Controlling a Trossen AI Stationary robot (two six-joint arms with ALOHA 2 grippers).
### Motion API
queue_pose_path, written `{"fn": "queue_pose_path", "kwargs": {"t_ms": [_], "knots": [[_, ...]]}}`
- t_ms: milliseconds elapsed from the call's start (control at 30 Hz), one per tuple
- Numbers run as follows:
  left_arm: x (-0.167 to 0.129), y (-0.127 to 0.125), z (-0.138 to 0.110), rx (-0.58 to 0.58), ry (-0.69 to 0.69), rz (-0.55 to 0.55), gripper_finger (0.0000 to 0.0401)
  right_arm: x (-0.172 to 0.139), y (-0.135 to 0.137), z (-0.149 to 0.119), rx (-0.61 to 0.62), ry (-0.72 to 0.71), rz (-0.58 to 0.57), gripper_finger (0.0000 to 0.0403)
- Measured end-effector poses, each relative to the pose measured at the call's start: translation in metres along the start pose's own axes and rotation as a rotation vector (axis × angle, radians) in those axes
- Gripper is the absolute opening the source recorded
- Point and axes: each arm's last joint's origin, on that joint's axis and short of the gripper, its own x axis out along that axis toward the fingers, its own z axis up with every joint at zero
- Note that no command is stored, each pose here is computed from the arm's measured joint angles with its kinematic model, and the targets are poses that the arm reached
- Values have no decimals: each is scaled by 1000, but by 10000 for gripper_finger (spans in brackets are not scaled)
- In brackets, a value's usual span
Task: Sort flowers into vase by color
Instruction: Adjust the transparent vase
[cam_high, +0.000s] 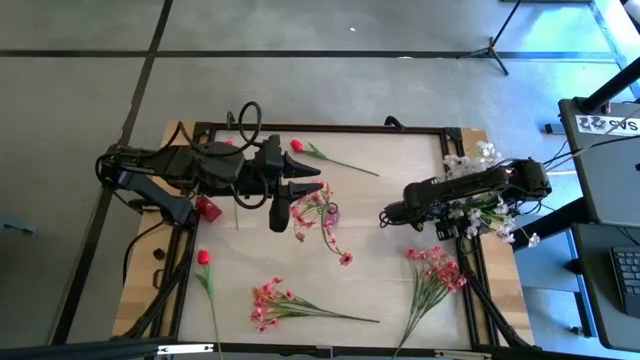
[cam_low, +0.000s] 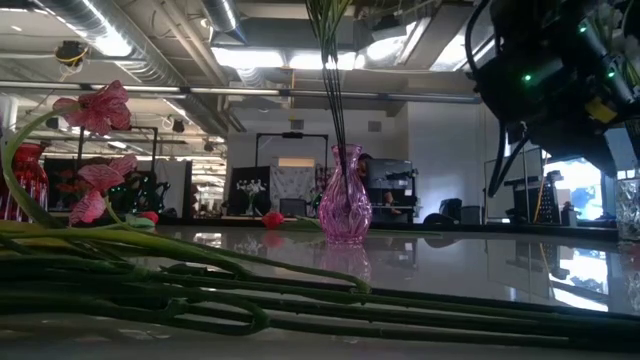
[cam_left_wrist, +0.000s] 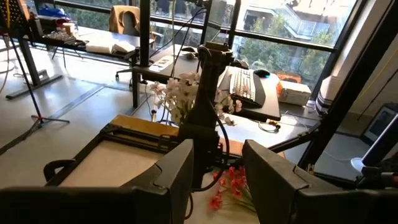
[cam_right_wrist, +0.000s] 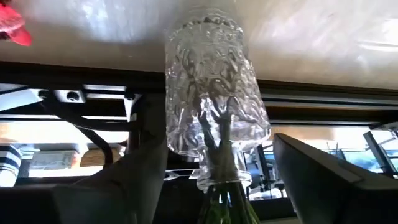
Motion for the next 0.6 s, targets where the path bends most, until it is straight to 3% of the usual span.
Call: {"fn": "queue_pose_path", "kwargs": {"t_ms": [300, 467, 600], "knots": [[1, 2, 0, -23, -1, 6, 138, 0, -5, -1, 13, 12, -72, 347], [1, 2, 2, -34, -16, 4, 138, 3, -17, -3, 47, 20, -36, 329], [1, 2, 2, -44, -17, 3, 138, 5, -22, -4, 70, 11, 80, 307]]}}
